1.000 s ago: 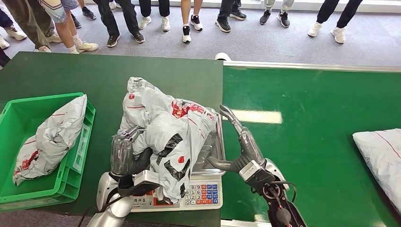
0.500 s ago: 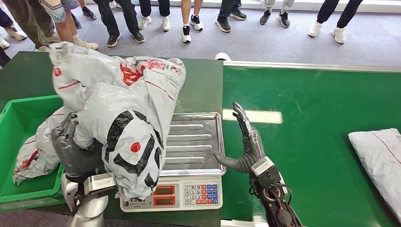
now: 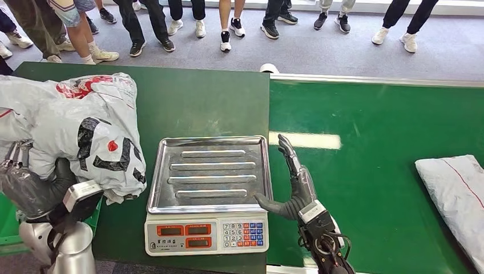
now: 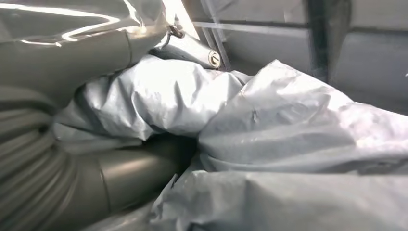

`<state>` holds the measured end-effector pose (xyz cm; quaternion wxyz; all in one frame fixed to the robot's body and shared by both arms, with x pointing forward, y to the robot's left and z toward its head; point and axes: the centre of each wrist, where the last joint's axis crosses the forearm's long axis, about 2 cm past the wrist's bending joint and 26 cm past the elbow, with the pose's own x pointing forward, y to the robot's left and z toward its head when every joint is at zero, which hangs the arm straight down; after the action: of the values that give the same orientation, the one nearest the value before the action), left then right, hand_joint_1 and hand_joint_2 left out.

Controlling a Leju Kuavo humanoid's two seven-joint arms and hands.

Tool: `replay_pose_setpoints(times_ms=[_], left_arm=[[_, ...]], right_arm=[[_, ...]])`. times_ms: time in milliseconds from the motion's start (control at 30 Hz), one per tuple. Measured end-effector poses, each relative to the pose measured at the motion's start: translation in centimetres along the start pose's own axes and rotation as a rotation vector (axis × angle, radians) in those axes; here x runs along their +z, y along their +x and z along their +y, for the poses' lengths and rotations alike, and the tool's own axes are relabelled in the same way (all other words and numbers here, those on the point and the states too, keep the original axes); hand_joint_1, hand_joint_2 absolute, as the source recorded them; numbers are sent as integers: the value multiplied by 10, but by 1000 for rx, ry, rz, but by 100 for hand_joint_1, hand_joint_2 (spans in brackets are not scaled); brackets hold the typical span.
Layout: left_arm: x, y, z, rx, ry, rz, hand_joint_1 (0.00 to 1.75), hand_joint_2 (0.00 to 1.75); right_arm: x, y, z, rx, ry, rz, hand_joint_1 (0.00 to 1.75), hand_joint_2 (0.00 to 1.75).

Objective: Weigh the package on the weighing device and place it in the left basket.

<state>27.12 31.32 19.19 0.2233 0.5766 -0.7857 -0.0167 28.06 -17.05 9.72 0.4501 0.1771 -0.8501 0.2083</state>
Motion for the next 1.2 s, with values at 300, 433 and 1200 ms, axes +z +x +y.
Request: replay_pose_setpoints(times_ms=[300, 433, 1200], left_arm=[[41, -45, -4, -134, -101, 222, 175, 175], [53, -58, -1, -136, -59, 346, 175, 175], [78, -109, 11, 200, 398, 849, 72, 175]], right_arm=[[3, 2, -1, 6, 1, 0, 0, 175], [3, 2, -1, 3, 11, 0, 0, 175], [-7, 0, -3, -7, 8, -10, 0, 175]])
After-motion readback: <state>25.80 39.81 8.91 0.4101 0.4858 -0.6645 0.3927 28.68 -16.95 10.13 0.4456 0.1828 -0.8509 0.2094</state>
